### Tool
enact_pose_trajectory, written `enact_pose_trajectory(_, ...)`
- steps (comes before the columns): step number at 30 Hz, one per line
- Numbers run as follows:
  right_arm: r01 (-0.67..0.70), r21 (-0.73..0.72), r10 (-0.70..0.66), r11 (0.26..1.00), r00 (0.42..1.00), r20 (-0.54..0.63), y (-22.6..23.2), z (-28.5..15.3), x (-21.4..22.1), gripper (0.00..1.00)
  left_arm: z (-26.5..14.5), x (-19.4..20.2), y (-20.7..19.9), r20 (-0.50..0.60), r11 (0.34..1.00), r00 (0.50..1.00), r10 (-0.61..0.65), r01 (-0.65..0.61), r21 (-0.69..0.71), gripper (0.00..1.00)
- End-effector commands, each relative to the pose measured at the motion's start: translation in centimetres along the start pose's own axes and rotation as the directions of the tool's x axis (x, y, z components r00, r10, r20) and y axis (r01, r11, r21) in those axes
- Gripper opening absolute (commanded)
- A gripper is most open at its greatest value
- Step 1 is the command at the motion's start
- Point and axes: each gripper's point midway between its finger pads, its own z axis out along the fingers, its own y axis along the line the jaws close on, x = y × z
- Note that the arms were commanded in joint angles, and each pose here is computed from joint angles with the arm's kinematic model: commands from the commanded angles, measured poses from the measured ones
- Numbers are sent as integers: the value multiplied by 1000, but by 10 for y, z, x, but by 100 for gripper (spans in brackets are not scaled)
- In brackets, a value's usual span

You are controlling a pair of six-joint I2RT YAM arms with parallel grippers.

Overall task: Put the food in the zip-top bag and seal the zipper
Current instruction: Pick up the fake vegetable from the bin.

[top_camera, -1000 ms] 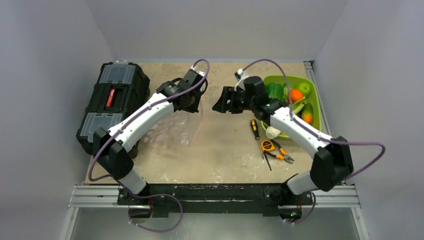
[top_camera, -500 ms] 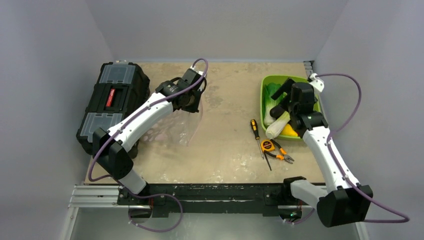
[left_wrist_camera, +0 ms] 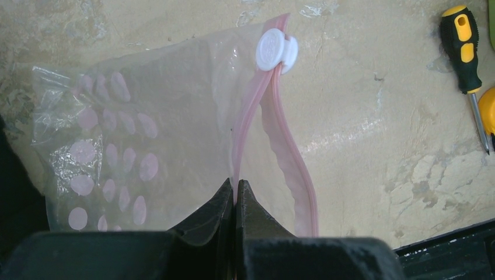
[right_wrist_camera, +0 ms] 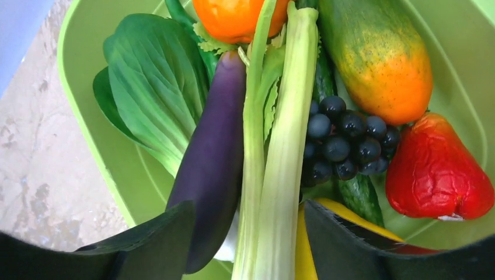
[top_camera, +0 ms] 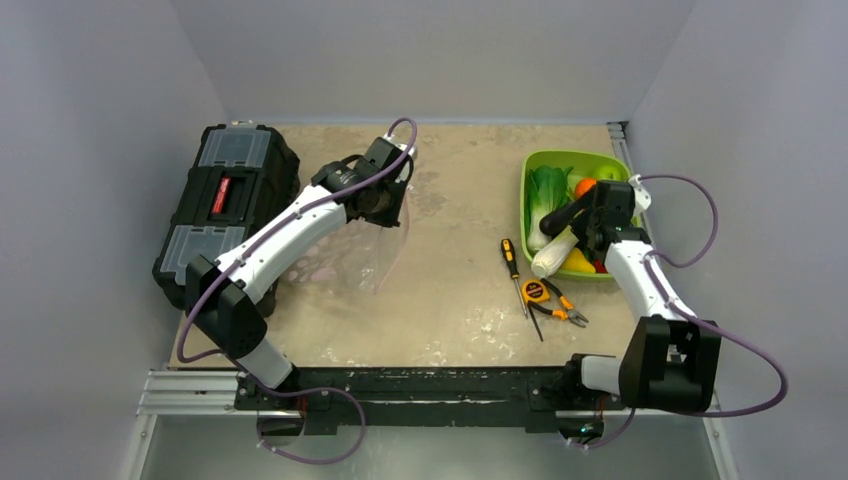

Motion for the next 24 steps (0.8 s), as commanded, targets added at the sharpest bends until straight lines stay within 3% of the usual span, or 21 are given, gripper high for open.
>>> enact_pose_trajectory(1, -58, -51, 59, 997, 998, 18, 8, 8, -2, 59, -2, -11, -5, 31, 999, 999, 9, -11, 32, 0)
enact_pose_trajectory(3, -65, -47, 66, 997, 998, 5, 5, 15, 5, 53, -3, -11, -6, 28, 999, 1000, 11, -12, 38, 0)
enact_pose_trajectory(10, -59, -29, 58, 998, 998, -27, 5, 35, 13, 51, -4, -11, -4, 33, 999, 999, 22, -23, 32, 0)
enact_pose_trajectory(17, -62, -46, 58, 997, 994, -95, 9, 39, 26, 29, -7, -11, -5, 40, 999, 999, 25, -26, 41, 0)
enact_pose_trajectory(24, -11, -92, 14, 996, 999, 36, 20, -8, -18, 14, -10, -11, -10, 43, 997, 999, 16, -19, 77, 0)
